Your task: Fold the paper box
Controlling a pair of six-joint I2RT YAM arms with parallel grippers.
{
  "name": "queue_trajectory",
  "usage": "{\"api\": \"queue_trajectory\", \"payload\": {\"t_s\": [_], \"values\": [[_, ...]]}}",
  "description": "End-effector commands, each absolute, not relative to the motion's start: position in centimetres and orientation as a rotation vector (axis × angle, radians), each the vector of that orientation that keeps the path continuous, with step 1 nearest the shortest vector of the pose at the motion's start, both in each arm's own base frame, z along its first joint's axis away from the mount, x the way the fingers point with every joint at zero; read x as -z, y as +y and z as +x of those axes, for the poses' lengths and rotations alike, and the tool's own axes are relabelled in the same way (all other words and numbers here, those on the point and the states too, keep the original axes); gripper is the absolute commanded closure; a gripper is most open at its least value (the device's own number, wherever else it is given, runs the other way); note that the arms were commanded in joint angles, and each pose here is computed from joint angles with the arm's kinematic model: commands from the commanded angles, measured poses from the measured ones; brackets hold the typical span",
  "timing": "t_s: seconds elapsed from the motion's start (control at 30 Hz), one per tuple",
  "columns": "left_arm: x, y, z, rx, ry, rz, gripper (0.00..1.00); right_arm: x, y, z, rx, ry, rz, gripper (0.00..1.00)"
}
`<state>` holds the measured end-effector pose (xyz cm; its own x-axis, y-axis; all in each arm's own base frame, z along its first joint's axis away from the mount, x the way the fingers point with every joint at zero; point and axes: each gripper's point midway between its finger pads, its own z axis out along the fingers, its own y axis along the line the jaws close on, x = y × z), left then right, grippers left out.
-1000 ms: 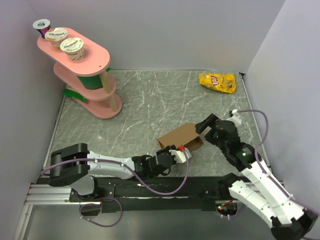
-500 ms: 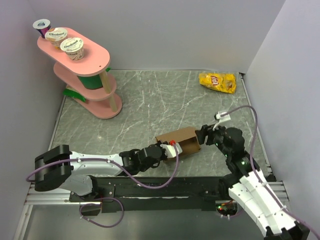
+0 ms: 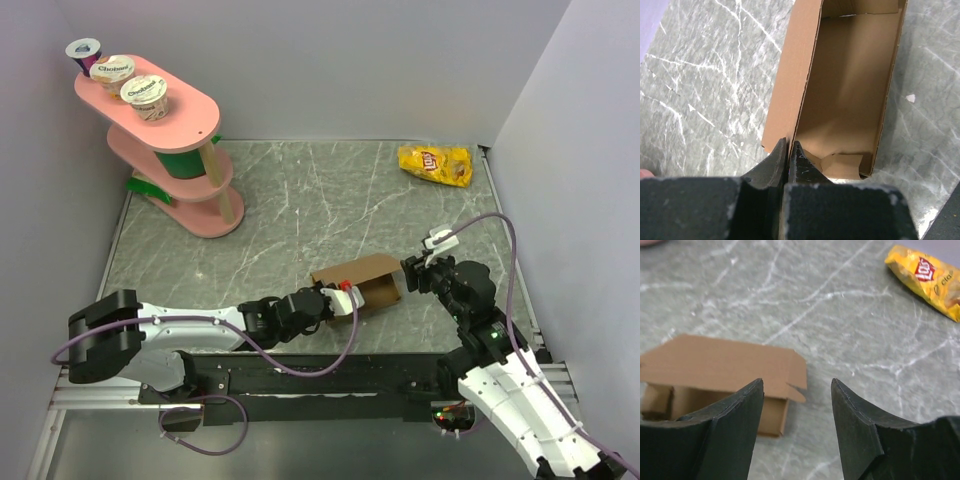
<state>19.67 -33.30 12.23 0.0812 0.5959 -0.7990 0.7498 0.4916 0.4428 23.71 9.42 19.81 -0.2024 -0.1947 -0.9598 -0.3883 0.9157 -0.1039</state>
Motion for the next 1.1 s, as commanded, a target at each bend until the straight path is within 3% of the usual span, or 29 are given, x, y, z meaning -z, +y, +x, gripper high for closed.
{"api": "queue_trajectory", "payload": {"t_s": [0.0, 0.27, 0.63, 1.07], "values": [[-10.9, -31.6, 19.7, 0.143, 1.677, 1.207, 0.99, -20.9, 6.9, 22.4, -0.025, 1.822, -0.501, 0.37], [-11.6, -31.6, 19.4, 0.167, 1.668, 1.205, 0.99, -19.4, 9.3, 20.8, -0.134, 1.826, -0.752, 0.34], [-11.8, -31.1, 19.5, 0.156, 1.673, 1.197, 0.99, -16.7, 11.7, 26.4, -0.109, 1.833, -0.752, 0.36], [-11.9, -31.4, 19.3, 0.173, 1.669, 1.207, 0.99, -14.8, 11.9, 28.0, -0.011, 1.681, -0.799, 0.37]]}}
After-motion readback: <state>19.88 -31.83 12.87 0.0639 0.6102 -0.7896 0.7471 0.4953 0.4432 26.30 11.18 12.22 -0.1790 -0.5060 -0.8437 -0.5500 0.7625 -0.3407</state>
